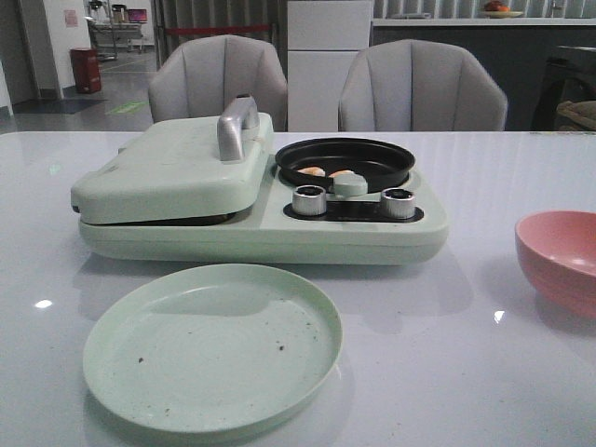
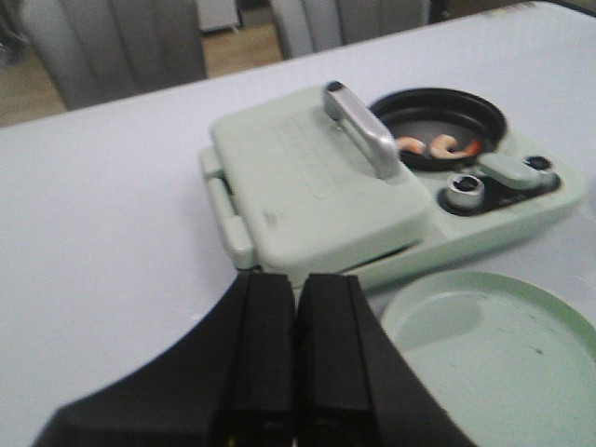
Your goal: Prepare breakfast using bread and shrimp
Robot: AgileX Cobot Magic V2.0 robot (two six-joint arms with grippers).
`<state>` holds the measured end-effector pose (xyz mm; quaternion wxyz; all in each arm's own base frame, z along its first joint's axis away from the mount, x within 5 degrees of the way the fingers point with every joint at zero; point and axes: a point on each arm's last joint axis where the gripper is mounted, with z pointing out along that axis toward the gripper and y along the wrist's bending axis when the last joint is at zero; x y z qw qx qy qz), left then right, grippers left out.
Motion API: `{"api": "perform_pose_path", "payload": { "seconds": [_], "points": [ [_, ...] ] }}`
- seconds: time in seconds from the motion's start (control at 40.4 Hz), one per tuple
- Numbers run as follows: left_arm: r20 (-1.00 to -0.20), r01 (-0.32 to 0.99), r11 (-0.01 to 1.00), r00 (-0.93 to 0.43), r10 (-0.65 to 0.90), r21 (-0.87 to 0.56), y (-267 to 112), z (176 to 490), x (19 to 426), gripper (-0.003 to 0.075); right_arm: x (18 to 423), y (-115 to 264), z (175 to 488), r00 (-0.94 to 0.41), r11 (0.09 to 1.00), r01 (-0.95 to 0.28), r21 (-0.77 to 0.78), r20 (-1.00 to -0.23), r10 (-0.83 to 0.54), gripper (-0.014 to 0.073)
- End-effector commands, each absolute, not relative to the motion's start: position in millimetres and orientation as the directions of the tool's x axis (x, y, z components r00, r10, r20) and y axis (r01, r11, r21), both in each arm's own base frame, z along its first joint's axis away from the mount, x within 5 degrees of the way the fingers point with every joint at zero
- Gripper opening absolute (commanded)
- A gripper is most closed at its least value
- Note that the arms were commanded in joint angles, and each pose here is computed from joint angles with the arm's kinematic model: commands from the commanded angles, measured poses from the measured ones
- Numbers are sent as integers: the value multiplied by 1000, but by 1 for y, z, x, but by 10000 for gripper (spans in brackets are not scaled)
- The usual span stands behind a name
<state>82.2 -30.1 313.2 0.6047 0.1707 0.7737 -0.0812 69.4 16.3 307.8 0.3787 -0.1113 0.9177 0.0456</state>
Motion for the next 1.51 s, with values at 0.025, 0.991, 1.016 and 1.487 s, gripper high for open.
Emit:
{"api": "perform_pose_path", "payload": {
  "seconds": [0.025, 0.991, 1.016, 1.487],
  "points": [
    [-995, 244, 965, -17, 98, 91, -18, 303, 72, 101, 73, 17, 318, -636, 972, -233, -5, -756, -157, 34],
    [-982, 74, 994, 177, 61, 75, -5, 218, 53, 101, 73, 17, 318, -636, 972, -233, -5, -756, -157, 34],
    [-982, 76, 994, 178, 60, 75, -5, 218, 53, 101, 73, 17, 318, -636, 972, -233, -5, -756, -157, 34],
    [-982, 77, 994, 178, 60, 75, -5, 218, 53, 101, 73, 17, 318, -636, 972, -233, -5, -756, -157, 34]
  ]
}}
